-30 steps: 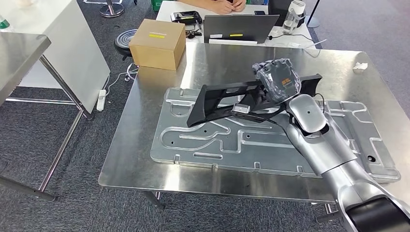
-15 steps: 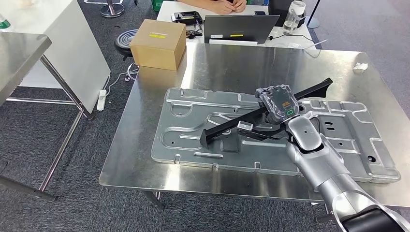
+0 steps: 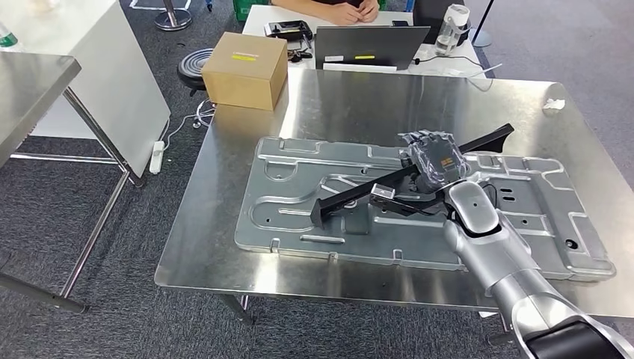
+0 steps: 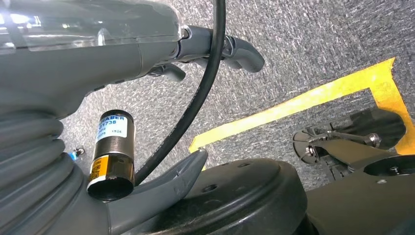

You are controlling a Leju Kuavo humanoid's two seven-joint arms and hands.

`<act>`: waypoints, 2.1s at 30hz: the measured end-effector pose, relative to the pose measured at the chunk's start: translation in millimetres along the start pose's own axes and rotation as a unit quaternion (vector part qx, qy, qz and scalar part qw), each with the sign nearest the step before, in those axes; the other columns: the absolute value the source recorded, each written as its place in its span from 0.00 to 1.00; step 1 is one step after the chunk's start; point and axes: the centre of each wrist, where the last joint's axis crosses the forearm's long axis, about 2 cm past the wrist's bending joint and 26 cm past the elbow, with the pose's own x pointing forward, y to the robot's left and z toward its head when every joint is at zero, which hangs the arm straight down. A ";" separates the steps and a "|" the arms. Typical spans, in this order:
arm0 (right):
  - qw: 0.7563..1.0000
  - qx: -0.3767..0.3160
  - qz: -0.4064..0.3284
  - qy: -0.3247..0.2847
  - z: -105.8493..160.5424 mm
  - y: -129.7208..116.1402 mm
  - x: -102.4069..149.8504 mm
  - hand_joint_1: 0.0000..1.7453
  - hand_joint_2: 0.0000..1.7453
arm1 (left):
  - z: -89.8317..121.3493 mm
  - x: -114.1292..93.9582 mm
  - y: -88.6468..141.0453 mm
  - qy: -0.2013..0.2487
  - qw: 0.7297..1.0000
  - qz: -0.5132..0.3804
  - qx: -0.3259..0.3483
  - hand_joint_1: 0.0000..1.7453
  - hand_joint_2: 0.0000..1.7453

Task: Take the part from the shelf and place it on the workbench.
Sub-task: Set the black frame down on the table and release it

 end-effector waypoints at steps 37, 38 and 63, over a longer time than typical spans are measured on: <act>0.989 -0.007 0.055 0.140 3.6 -52.9 -133.9 0.00 0.00 | 0.3 -7.2 1.9 0.012 1.000 0.015 0.001 0.00 0.00; 0.988 -0.006 0.055 0.141 4.2 -52.1 -134.2 0.00 0.00 | 0.3 -7.2 2.1 0.012 1.000 0.015 0.001 0.00 0.00; 0.988 0.016 0.036 0.152 14.6 -38.9 -138.0 0.00 0.00 | -0.2 -9.5 6.1 0.018 1.000 0.016 0.002 0.00 0.00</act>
